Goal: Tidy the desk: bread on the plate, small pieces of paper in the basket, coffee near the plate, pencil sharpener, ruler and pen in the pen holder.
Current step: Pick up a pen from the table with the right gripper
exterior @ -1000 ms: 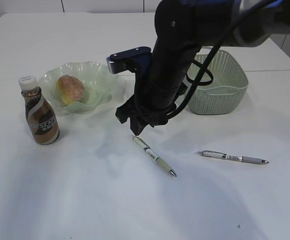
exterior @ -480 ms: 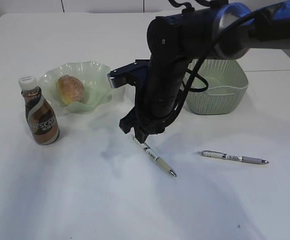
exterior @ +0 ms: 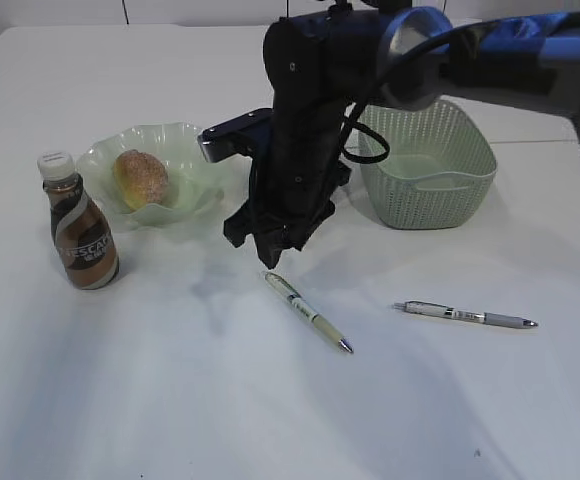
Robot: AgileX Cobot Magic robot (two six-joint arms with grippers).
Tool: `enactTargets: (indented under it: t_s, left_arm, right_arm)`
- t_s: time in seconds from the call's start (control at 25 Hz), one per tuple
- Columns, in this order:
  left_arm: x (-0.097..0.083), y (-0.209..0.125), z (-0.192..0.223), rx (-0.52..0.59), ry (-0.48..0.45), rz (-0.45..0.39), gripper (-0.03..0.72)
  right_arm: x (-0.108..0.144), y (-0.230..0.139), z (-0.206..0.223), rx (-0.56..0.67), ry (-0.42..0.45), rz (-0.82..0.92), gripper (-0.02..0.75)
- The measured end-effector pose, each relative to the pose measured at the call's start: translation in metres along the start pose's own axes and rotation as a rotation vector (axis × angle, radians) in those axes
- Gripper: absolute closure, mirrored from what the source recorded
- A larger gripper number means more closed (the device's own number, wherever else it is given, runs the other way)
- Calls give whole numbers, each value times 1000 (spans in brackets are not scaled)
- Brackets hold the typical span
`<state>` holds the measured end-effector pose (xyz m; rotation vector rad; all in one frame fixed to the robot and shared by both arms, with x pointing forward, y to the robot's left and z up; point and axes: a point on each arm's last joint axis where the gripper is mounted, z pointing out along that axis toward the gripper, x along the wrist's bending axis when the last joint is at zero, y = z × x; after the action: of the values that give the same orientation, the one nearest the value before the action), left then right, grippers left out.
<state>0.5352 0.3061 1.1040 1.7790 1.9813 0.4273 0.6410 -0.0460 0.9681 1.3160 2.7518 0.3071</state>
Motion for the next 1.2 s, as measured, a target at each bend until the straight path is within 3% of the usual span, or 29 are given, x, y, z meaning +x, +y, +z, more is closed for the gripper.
enactTargets:
  t_s: [0.56,0.8,1.2]
  left_arm:
    - [0,0,0,0,0,0,413]
    - [0,0,0,0,0,0,413]
    - [0,0,0,0,0,0,413]
  right_arm:
    - [-1,3,10,72,10,-18,367]
    - [-2,-1,40,134,18,-17,367]
    - [-2,-1,42,139,14,-23,367]
